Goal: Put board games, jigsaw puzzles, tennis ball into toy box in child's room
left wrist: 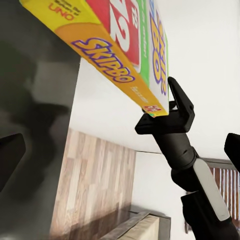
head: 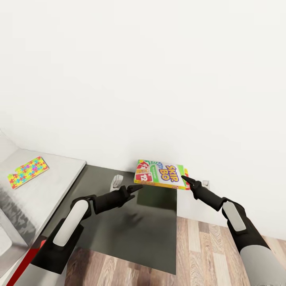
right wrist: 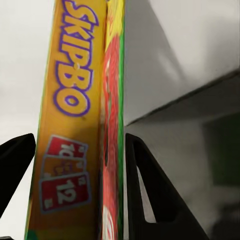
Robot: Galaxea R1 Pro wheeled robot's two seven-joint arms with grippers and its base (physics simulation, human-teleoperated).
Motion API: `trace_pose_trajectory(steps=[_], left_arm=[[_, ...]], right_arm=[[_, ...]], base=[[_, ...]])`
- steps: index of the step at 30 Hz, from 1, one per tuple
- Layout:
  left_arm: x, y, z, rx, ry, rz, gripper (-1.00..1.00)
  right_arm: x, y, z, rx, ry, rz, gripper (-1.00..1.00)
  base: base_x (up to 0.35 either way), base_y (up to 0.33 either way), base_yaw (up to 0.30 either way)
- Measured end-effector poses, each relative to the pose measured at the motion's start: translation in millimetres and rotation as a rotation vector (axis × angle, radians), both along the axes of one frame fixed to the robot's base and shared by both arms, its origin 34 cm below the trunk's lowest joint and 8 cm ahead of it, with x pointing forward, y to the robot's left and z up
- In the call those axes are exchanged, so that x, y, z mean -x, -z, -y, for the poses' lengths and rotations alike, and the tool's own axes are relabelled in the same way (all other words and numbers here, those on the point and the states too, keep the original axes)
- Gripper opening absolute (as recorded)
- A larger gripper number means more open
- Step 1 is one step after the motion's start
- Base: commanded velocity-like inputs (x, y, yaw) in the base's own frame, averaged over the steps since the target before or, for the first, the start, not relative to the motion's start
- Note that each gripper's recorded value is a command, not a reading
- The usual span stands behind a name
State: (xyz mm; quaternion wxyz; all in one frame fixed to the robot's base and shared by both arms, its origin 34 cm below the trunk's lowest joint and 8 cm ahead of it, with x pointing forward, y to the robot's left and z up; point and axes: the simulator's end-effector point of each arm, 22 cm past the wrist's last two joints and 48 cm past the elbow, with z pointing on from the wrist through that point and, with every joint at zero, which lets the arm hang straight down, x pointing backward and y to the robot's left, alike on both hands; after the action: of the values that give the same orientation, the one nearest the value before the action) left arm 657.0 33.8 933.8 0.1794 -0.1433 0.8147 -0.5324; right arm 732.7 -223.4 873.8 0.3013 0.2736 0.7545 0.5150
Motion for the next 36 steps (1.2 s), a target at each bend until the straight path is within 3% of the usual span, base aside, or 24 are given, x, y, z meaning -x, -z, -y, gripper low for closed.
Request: trace_pose_trajectory(steps=[8, 17, 36], left_arm=[[2.9, -6.1, -0.3, -0.001, 0.0, 0.001, 1.0], [6.9, -12.5, 0.2, 0.0, 0.0, 0.001, 1.0], [9.5, -22.5, 2.8, -0.001, 0.008, 0.015, 1.0]], right_arm=[[-0.4, -14.4, -0.7, 0.008, -0.006, 0.023, -1.0], [0.5, -28.1, -0.2, -0.03, 0.008, 0.032, -1.0], [0.9, -38.4, -0.2, -0.019, 0.005, 0.046, -1.0]], base=[[0.0, 0.0, 0.011], [0.0, 0.0, 0.002], [0.0, 0.0, 0.063]])
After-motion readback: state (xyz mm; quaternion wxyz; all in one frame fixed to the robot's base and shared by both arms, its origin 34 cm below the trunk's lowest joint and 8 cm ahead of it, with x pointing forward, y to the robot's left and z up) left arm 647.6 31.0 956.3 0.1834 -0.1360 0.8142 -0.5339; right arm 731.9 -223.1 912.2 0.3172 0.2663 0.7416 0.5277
